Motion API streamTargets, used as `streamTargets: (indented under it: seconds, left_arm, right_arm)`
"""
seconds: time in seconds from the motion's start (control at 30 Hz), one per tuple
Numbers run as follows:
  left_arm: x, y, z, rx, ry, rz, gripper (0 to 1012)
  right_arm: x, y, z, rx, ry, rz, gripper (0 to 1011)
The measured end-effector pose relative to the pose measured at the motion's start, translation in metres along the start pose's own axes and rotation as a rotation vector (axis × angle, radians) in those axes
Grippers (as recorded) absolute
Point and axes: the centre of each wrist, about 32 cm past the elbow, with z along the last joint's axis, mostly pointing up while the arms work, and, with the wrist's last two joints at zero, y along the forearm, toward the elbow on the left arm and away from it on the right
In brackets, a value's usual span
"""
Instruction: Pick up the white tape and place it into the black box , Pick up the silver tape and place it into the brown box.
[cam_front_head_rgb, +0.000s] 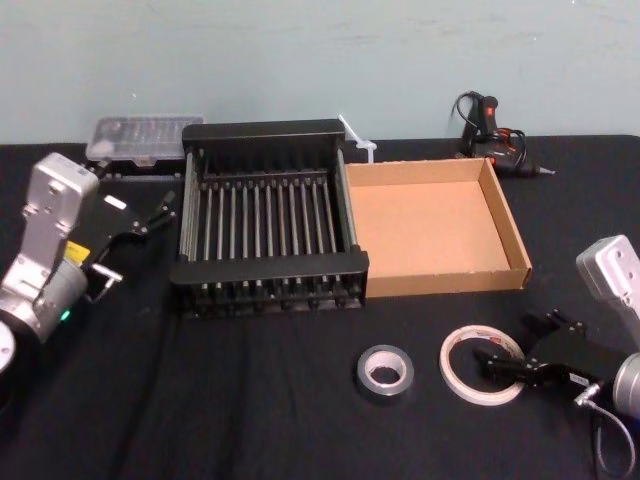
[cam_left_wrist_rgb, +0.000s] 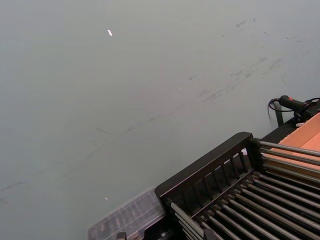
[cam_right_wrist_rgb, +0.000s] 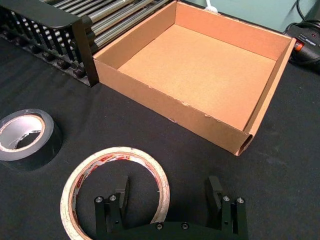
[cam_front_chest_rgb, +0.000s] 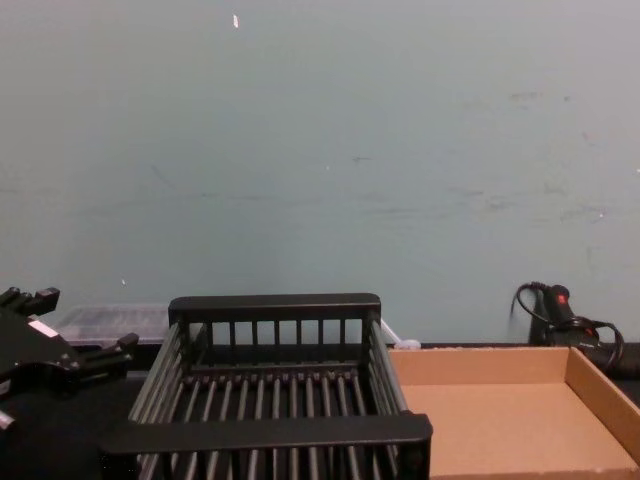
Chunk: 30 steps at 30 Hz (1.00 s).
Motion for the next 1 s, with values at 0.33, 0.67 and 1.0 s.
streamTargets:
  seconds: [0.33,0.67,1.0]
  left_arm:
    - [0.0,0.0,0.0,0.0,0.0,0.0,1001]
    - [0.0,0.0,0.0,0.0,0.0,0.0,1002]
    - [0.0,0.0,0.0,0.0,0.0,0.0,1001]
  right_arm:
    - [0.0,-0.0002,-0.0001,0.001,0.0,0.0,999]
    - [0.0,-0.0003,-0.0001,0.002,-0.001,0.0,786]
    - [0.0,-0.0003,-0.0001,0.003,0.0,-0.001,473]
